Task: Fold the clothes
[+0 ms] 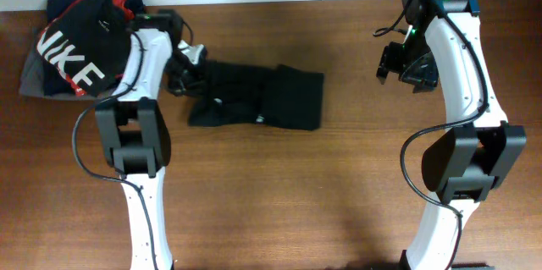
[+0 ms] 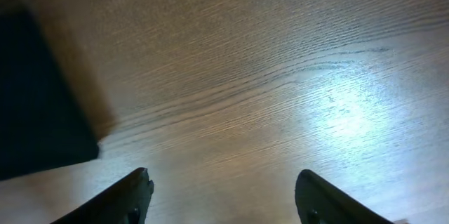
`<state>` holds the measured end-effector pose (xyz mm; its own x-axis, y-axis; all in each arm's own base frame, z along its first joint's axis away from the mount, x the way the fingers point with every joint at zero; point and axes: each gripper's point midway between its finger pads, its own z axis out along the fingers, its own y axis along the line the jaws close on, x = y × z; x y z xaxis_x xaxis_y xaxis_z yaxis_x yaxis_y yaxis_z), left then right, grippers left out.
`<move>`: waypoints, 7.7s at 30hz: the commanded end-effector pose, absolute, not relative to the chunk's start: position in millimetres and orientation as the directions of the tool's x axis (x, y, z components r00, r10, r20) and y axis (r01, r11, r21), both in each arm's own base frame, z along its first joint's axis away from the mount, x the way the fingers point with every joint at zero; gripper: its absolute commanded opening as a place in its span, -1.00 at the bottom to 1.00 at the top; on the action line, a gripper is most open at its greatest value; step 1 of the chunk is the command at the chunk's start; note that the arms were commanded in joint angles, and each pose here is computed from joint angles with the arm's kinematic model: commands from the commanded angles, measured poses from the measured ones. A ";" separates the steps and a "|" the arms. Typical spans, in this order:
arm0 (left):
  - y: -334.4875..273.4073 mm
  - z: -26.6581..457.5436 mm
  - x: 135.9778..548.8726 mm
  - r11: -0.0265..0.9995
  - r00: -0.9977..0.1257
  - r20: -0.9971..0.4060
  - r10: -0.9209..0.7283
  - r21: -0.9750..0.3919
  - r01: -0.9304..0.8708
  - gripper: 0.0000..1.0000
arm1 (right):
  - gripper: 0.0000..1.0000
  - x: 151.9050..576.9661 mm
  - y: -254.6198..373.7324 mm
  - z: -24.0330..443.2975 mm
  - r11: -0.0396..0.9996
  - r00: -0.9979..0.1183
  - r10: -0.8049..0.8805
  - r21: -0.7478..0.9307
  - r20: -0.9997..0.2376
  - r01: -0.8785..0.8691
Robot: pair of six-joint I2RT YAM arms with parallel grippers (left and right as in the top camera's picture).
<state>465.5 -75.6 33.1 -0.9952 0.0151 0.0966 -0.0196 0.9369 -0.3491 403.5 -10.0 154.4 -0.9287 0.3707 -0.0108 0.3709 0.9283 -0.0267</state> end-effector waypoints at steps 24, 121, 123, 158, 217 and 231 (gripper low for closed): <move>-119.1 126.8 469.8 0.934 -0.975 -0.077 0.207 -0.282 0.220 -1.00 | 0.01 398.3 162.6 30.5 0.952 -0.985 0.173 0.253 0.026 0.174; -49.1 241.9 505.6 0.995 -0.900 -0.436 -0.018 -0.097 0.027 0.99 | 0.81 445.9 212.6 135.7 0.879 -0.978 0.026 0.471 -0.207 -0.076; -47.3 241.7 505.9 0.995 -0.900 -0.436 -0.019 -0.096 0.026 0.99 | 0.80 444.0 219.9 127.9 0.879 -0.981 0.012 0.469 -0.195 -0.083; -49.8 215.6 511.6 0.995 -0.922 -0.387 -0.016 -0.101 0.025 0.98 | -0.92 484.4 196.7 152.3 0.902 -0.964 0.108 0.431 -0.244 -0.008; -53.1 193.3 515.2 0.993 -0.939 -0.342 -0.014 -0.115 0.027 0.98 | -0.21 463.3 144.3 252.6 0.868 -0.942 0.090 0.489 -0.323 -0.085; -64.0 181.9 515.6 0.992 -0.947 -0.321 0.006 -0.114 0.045 0.98 | -0.70 500.6 223.6 143.2 0.695 -0.989 -0.001 0.711 -0.148 -0.107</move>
<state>515.8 -58.2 187.4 -0.9423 0.0090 -0.3348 0.0443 0.9942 -0.0982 503.2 222.6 172.8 -0.9713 0.0053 -0.2379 -0.1621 0.7171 0.6778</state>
